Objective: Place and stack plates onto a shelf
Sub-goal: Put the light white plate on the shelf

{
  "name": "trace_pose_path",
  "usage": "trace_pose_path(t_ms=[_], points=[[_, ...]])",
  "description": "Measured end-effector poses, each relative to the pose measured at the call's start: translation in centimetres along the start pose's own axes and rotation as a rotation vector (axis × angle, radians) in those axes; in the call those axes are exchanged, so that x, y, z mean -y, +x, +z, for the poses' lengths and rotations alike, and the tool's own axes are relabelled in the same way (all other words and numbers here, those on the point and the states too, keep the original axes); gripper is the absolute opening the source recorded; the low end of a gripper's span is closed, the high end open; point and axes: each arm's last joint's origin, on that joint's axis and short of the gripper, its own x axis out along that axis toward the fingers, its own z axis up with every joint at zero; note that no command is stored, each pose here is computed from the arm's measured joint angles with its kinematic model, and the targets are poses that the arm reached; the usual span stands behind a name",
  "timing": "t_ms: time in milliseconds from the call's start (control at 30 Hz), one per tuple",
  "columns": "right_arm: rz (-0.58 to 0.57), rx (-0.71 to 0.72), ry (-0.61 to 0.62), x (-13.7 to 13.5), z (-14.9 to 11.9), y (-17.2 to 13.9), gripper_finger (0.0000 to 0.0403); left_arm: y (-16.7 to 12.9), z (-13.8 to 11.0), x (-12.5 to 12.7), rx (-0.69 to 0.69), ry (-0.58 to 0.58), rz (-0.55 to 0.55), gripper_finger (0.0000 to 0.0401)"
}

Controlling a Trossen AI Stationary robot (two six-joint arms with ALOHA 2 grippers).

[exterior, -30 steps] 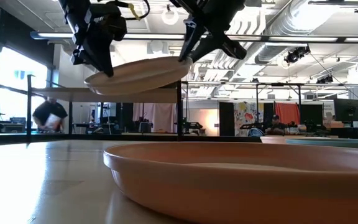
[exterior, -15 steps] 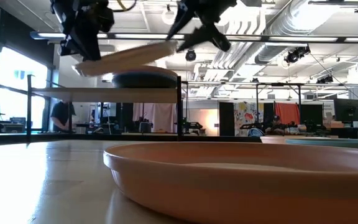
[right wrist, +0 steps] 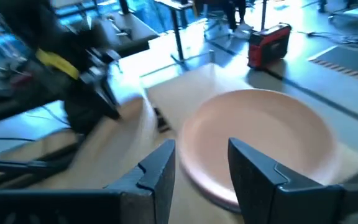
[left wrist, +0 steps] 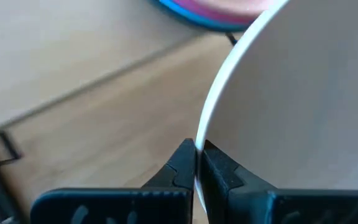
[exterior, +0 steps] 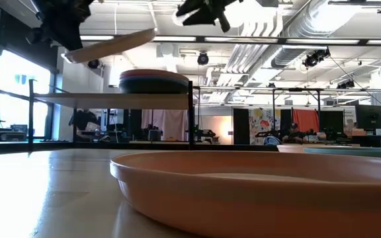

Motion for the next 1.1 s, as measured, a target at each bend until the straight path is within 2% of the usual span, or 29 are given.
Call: trace_pose_path(t_ms=[167,367,533,667,867,1100], points=[[-0.039,-0.019,-0.058,1.8,0.2,0.3,0.0129,-2.5,1.4,-1.0,0.104,-0.066,0.102,0.0001],[-0.089,-0.040,-0.053,3.6,0.3,0.6,0.0129,-5.0,3.0,-2.3,0.237,-0.158,0.248,0.0001],[-0.123,-0.096,-0.052,4.8,0.0,0.6,0.0129,-6.3,4.1,-3.5,0.365,-0.247,0.382,0.0001],[-0.139,-0.149,-0.089,5.5,-0.4,0.6,0.0129,-6.6,4.6,-4.4,0.415,-0.287,0.484,0.0001],[-0.151,-0.184,-0.156,6.1,-0.6,0.6,0.0129,-5.8,5.7,-5.4,0.402,-0.336,0.602,0.0001],[-0.154,-0.203,-0.225,6.5,-0.6,0.6,0.0129,-3.1,7.7,-6.1,0.289,-0.348,0.695,0.0001]])
